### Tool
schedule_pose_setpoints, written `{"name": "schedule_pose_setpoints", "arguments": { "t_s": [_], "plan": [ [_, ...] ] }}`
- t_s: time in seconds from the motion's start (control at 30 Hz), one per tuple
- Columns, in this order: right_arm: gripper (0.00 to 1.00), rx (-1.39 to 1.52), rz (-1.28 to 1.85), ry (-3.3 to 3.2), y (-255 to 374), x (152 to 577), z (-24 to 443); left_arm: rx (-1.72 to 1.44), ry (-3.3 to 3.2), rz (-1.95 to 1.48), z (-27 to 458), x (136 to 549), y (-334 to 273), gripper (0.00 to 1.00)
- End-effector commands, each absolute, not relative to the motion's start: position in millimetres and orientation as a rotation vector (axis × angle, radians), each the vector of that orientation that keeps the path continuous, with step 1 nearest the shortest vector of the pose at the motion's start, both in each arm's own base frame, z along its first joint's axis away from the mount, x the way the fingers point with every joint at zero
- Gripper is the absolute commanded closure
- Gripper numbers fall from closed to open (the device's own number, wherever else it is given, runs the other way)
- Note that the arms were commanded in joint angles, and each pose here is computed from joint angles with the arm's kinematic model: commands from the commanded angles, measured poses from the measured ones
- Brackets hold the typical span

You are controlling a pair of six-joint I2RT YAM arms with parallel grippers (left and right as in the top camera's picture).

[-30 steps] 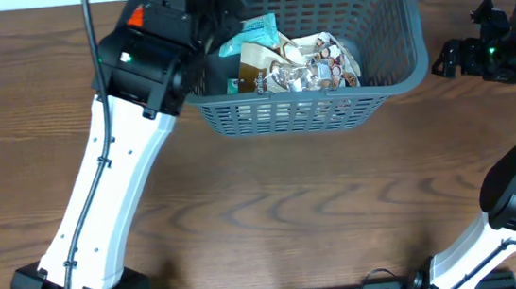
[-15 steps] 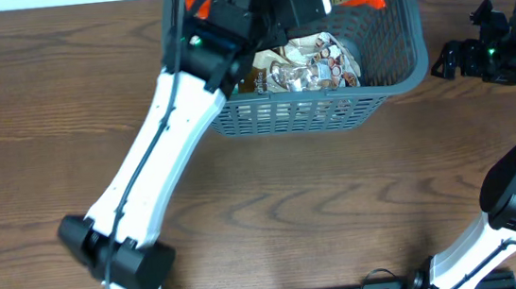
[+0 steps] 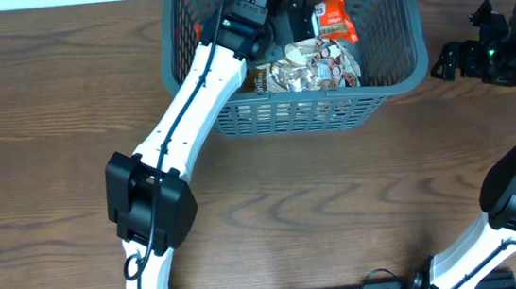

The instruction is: Pack container

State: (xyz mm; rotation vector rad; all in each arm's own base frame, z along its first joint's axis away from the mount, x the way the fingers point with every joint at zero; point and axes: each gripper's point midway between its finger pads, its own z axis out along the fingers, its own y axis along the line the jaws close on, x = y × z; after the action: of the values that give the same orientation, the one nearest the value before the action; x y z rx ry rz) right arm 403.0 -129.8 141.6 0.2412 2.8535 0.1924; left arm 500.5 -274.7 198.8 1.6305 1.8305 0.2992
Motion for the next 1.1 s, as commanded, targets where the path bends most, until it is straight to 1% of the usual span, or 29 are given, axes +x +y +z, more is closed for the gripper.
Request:
{"name": "schedule_pose_setpoints", "arguments": {
  "t_s": [0.0,0.03,0.07,0.1,0.13,0.17,0.3,0.43,0.53,0.63,0.77,0.9,1.0,1.07],
  "plan": [
    [0.01,0.212,0.202,2.860,-125.9,403.3,139.5,1.533,1.758,0.332,252.8,507.4,-266.2,0.78],
    [0.01,0.212,0.202,2.860,-125.9,403.4,139.3,1.528,1.762,0.331,252.9,507.7,-265.6,0.66],
    [0.01,0.212,0.202,2.860,-125.8,403.3,139.3,1.527,1.764,0.330,252.7,507.6,-265.5,0.50],
    [0.01,0.212,0.202,2.860,-125.9,403.3,139.5,1.521,1.768,0.327,252.8,507.6,-265.7,0.22],
    [0.01,0.212,0.201,2.861,-125.9,403.2,139.3,1.522,1.768,0.327,252.8,507.6,-265.7,0.05],
    [0.01,0.212,0.201,2.860,-125.9,403.2,139.5,1.522,1.767,0.327,252.8,507.4,-266.1,0.01],
    [0.01,0.212,0.202,2.860,-125.8,403.3,139.5,1.510,1.776,0.324,252.9,507.6,-265.7,0.01],
    [0.01,0.206,0.188,2.835,-128.3,409.1,141.2,1.416,1.818,0.292,260.9,508.8,-264.4,0.01],
    [0.01,0.197,0.164,2.790,-131.7,417.6,149.2,1.357,1.809,0.289,279.1,508.8,-260.3,0.01],
    [0.01,0.183,0.127,2.718,-136.6,428.9,168.7,1.277,1.784,0.313,312.3,508.8,-249.7,0.01],
    [0.01,0.155,0.064,2.592,-144.1,446.9,217.5,1.071,1.760,0.301,375.0,508.4,-221.5,0.01],
    [0.01,0.125,-0.007,2.443,-150.4,460.8,278.9,0.881,1.733,0.312,431.5,503.1,-174.3,0.01],
    [0.01,0.103,-0.050,2.338,-151.9,464.8,322.4,0.756,1.730,0.342,461.3,494.6,-133.1,0.01],
    [0.01,0.070,-0.051,2.267,-147.0,464.6,351.5,0.587,1.772,0.346,477.4,484.3,-95.6,0.01]
  ]
}}
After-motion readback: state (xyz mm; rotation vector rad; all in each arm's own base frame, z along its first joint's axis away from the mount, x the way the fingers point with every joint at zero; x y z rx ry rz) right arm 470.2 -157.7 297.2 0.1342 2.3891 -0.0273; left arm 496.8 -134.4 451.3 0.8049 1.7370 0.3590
